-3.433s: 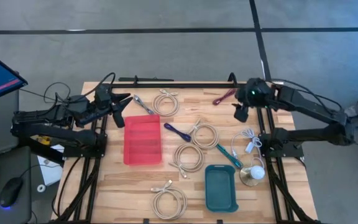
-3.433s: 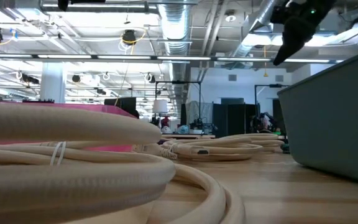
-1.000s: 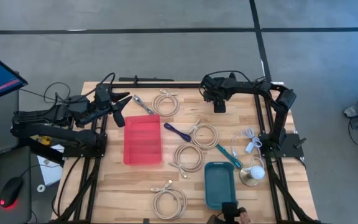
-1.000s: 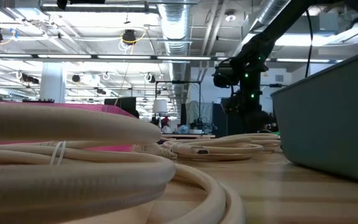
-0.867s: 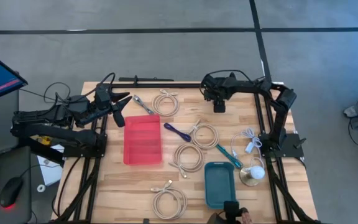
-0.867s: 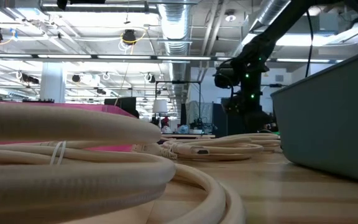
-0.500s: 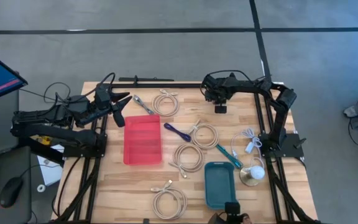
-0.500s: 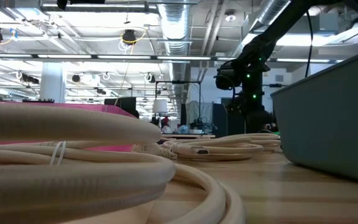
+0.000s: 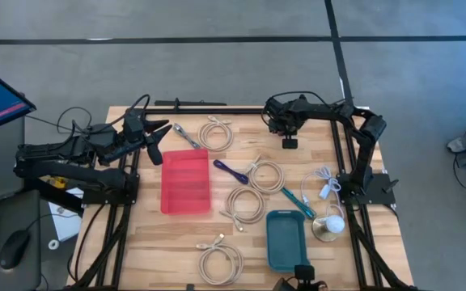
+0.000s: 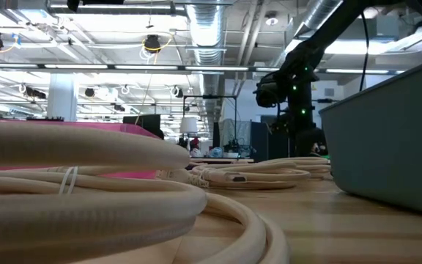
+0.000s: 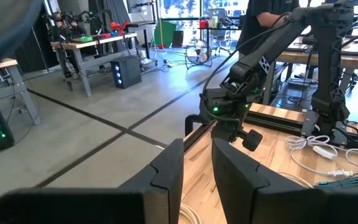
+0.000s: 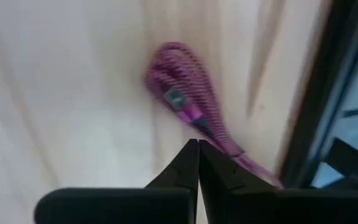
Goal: Pick & Place USB Port
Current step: Put the red charger cable into the red bin
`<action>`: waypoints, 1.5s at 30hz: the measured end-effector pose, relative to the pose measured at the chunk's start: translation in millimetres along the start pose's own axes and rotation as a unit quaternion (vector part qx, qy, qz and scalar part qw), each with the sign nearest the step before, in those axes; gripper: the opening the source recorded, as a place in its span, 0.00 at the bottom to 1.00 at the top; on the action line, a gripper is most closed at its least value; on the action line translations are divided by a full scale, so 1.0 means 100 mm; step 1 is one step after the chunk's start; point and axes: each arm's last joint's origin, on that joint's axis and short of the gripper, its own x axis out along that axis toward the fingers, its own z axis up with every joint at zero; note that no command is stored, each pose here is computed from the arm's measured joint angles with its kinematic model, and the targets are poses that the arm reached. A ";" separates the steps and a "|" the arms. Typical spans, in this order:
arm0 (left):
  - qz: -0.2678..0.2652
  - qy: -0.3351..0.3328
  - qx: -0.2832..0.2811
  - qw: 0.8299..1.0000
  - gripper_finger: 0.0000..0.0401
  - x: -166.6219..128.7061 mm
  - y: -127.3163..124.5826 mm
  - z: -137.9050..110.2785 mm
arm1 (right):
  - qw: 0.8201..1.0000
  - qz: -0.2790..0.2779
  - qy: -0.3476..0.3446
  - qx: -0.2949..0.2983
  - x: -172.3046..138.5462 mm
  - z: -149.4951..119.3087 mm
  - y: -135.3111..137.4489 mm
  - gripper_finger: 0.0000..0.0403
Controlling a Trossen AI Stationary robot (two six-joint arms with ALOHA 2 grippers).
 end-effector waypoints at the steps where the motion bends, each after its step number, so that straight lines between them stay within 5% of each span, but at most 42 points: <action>1: 0.000 0.000 0.000 1.000 0.21 0.00 0.00 0.00 | 1.000 0.006 -0.004 0.001 -0.03 0.01 -0.01 0.00; 12: 0.000 0.000 0.000 1.000 0.21 0.00 0.00 0.00 | 0.994 0.012 -0.097 0.049 -0.54 0.08 -0.34 0.00; 19: 0.000 0.000 0.000 1.000 0.21 0.00 0.00 0.00 | 0.993 0.049 -0.084 0.066 -0.50 -0.04 -0.40 0.01; 27: 0.000 0.000 0.000 1.000 0.21 0.00 0.00 0.00 | 0.998 0.042 0.030 -0.029 -0.49 -0.19 -0.30 0.18; 38: 0.000 0.000 0.001 1.000 0.21 0.00 0.00 0.00 | 0.999 0.045 0.012 -0.021 -0.54 -0.16 -0.27 0.41; 45: 0.000 0.001 0.002 1.000 0.21 0.00 0.00 0.00 | 0.992 0.101 -0.075 0.022 -0.75 -0.22 -0.27 0.41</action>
